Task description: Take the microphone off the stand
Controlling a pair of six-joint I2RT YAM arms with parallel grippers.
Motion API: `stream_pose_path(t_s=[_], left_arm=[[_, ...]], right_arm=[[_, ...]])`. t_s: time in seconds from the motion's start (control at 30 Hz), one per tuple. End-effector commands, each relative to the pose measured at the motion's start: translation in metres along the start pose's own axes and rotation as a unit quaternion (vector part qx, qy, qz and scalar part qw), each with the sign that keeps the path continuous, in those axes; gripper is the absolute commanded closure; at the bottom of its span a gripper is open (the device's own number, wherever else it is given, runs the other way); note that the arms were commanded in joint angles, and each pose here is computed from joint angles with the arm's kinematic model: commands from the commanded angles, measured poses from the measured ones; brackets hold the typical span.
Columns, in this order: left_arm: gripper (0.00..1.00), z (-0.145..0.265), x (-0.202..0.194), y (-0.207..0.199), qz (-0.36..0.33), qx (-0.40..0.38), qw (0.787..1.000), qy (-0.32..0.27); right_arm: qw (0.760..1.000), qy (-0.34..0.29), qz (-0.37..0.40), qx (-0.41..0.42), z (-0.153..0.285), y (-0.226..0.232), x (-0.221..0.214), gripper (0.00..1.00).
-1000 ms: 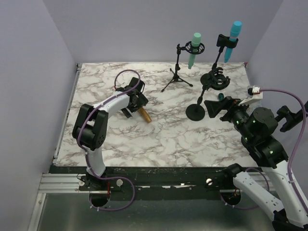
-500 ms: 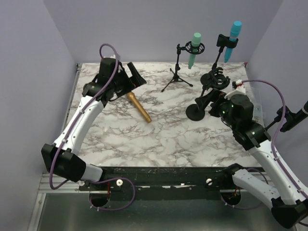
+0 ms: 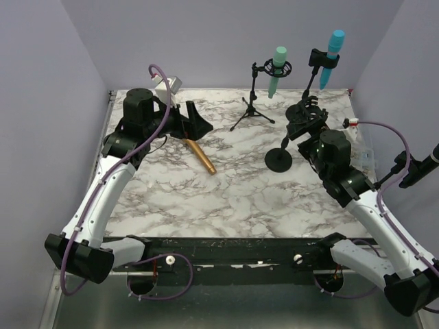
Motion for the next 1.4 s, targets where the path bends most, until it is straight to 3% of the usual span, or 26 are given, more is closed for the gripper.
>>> stream_pose_path(t_s=[0.0, 0.23, 0.5, 0.9, 1.37], left_arm=[[0.02, 0.0, -0.002, 0.002, -0.046, -0.027, 0.998, -0.016], [0.02, 0.004, -0.003, 0.002, -0.056, -0.021, 0.998, -0.025], [0.02, -0.001, -0.005, 0.006, -0.053, -0.019, 0.998, -0.018], [0.03, -0.004, -0.006, 0.009, -0.049, -0.009, 0.999, -0.016], [0.03, -0.008, -0.008, 0.012, -0.04, -0.012, 0.999, -0.008]], right_arm=[[0.996, -0.067, -0.049, -0.032, -0.013, 0.01, 0.02, 0.07], [0.991, -0.07, -0.098, -0.054, -0.036, 0.012, 0.027, 0.1], [0.983, -0.086, -0.146, -0.076, -0.06, 0.002, 0.025, 0.24], [0.986, -0.046, -0.135, -0.088, -0.082, -0.008, 0.003, 0.41], [0.983, 0.019, -0.066, -0.171, -0.095, -0.062, -0.053, 0.57]])
Point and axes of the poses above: each gripper's point midway between its finger pads, its own z axis back along the fingers, its own y axis along the line the jaws close on, x = y × z, the point moved 10 cm from there along z, back along the fingers, and after that the axes turned 8 degrees about z, right-handed, at the moved point
